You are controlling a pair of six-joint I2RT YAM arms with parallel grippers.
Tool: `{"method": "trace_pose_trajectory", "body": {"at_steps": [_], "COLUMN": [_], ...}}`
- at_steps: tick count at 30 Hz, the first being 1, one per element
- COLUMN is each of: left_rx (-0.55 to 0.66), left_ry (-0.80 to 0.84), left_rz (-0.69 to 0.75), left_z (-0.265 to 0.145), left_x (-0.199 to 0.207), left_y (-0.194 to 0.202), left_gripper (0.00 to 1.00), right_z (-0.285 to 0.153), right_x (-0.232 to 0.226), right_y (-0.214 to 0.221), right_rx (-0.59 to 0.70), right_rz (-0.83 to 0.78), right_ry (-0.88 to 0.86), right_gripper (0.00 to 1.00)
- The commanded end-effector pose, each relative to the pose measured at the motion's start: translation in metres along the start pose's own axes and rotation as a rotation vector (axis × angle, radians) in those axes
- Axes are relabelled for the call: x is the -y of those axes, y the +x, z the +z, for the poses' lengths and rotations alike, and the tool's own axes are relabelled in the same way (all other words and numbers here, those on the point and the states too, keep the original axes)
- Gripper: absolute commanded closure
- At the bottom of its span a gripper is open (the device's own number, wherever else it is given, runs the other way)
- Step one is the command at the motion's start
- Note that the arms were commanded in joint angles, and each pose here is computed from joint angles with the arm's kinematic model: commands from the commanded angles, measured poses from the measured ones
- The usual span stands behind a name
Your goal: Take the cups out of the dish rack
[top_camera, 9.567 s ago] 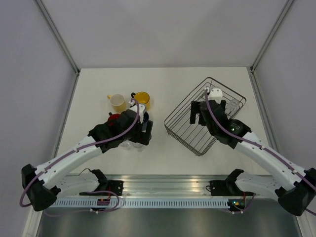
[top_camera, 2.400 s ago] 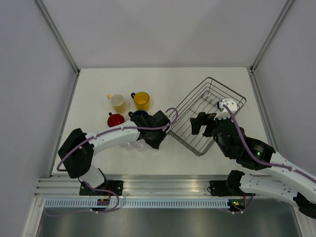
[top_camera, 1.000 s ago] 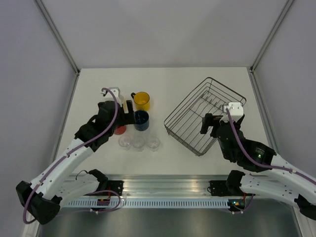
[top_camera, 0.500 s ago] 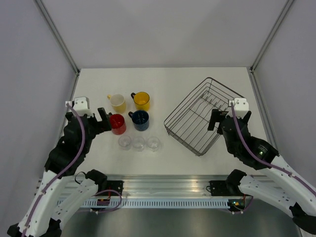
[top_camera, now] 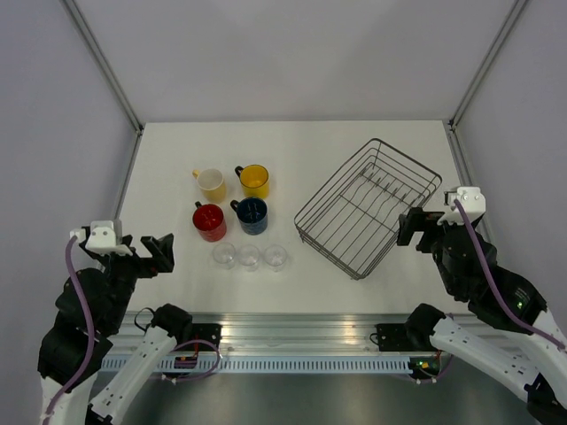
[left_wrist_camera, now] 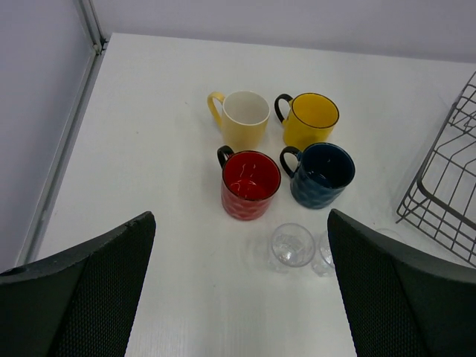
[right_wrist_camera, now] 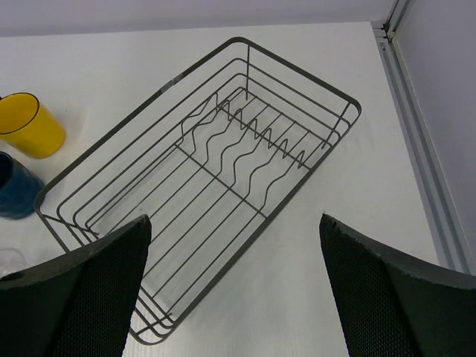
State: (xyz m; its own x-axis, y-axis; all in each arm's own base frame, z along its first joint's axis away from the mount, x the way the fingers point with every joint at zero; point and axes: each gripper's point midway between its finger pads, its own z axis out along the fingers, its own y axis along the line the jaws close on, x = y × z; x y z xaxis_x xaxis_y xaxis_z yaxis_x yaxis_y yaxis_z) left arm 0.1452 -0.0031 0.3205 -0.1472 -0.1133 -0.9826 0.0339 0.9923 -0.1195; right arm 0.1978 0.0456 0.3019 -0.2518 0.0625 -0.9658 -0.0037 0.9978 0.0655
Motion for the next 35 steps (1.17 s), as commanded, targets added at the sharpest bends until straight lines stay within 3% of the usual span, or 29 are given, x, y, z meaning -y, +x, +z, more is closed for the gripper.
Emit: {"method": "trace_pose_trajectory", "body": {"at_steps": [1,10,35], "left_rx": [0.009,0.063,0.068], "left_ry": [0.038,0.071,0.105], "left_rz": [0.042,0.029,0.052], "left_z": [-0.023,-0.043,-0.04], "left_x": [-0.004,-0.008,-0.001], "left_y": [-0.002,-0.007,-0.007], "left_gripper": [0.0,0.0,0.0], "right_z": [-0.017,-0.028,-0.001], "right_x": [0.014,0.024,-0.003], "right_y": [-0.005,-0.014,-0.004], "right_rx": [0.012,0.069,0.021], "right_rz": [-0.012,0.015,-0.037], "right_ry": [-0.012,-0.025,-0.04], "right_gripper": [0.02,0.02,0.02]}}
